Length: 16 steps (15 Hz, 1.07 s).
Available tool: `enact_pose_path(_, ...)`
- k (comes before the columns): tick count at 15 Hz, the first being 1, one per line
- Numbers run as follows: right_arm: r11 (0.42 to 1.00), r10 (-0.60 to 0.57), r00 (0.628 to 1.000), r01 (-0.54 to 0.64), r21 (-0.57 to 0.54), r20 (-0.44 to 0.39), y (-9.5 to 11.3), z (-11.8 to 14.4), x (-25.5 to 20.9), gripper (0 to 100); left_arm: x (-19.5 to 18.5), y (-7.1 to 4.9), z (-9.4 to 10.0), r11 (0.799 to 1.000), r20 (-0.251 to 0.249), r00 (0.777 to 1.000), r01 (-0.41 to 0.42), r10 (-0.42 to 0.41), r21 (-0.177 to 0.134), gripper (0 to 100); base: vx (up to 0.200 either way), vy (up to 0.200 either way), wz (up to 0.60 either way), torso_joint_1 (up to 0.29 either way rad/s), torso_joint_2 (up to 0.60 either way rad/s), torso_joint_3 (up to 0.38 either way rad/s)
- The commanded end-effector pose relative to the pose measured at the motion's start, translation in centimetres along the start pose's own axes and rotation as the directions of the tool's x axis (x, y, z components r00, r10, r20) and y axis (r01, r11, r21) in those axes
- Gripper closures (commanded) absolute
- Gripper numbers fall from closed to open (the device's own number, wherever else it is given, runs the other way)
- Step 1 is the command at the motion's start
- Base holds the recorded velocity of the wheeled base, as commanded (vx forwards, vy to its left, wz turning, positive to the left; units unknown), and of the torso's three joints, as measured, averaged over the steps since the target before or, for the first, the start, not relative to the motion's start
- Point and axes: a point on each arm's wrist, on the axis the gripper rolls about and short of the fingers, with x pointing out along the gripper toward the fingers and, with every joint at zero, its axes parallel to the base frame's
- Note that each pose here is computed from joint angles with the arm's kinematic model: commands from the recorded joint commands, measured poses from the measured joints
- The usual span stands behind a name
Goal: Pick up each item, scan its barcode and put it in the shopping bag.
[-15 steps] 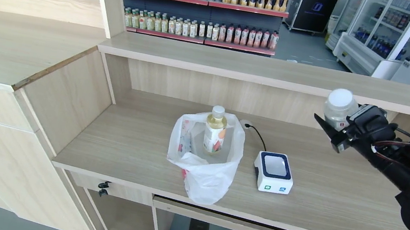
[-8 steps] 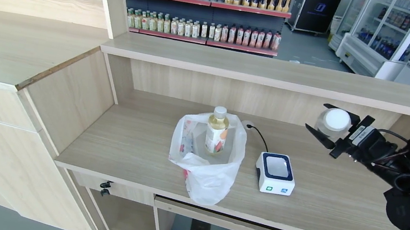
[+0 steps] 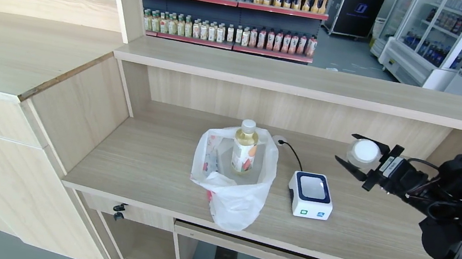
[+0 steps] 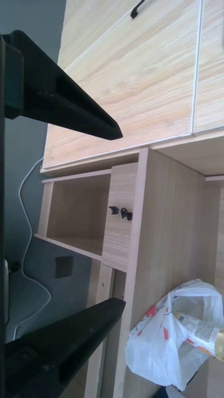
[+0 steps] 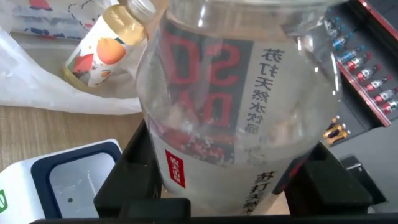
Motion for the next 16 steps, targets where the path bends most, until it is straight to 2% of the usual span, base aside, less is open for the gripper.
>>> enact_pose_path(1, 1.000, 0.024, 1.000, -0.024, 0.003, 0.020, 0.3, -0.3, 0.0, 100, 0.0, 0.0, 0.0, 1.000, 0.000, 1.000, -0.002, 0.002, 0.000, 0, 0.000, 0.000, 0.00, 0.000, 0.00, 0.000)
enact_pose_path(11, 0.995, 0.077, 0.993, -0.071, -0.071, 0.086, 0.8, -2.4, 0.9, 100, 0.0, 0.0, 0.0, 1.000, 0.000, 1.000, 0.000, 0.000, 0.000, 0, 0.000, 0.000, 0.00, 0.000, 0.00, 0.000)
enact_pose_path(16, 0.990, 0.119, 0.987, -0.109, -0.088, 0.109, 1.9, -3.2, 0.9, 100, 0.0, 0.0, 0.0, 1.000, 0.000, 1.000, 0.000, 0.000, 0.000, 0, 0.000, 0.000, 0.00, 0.000, 0.00, 0.000)
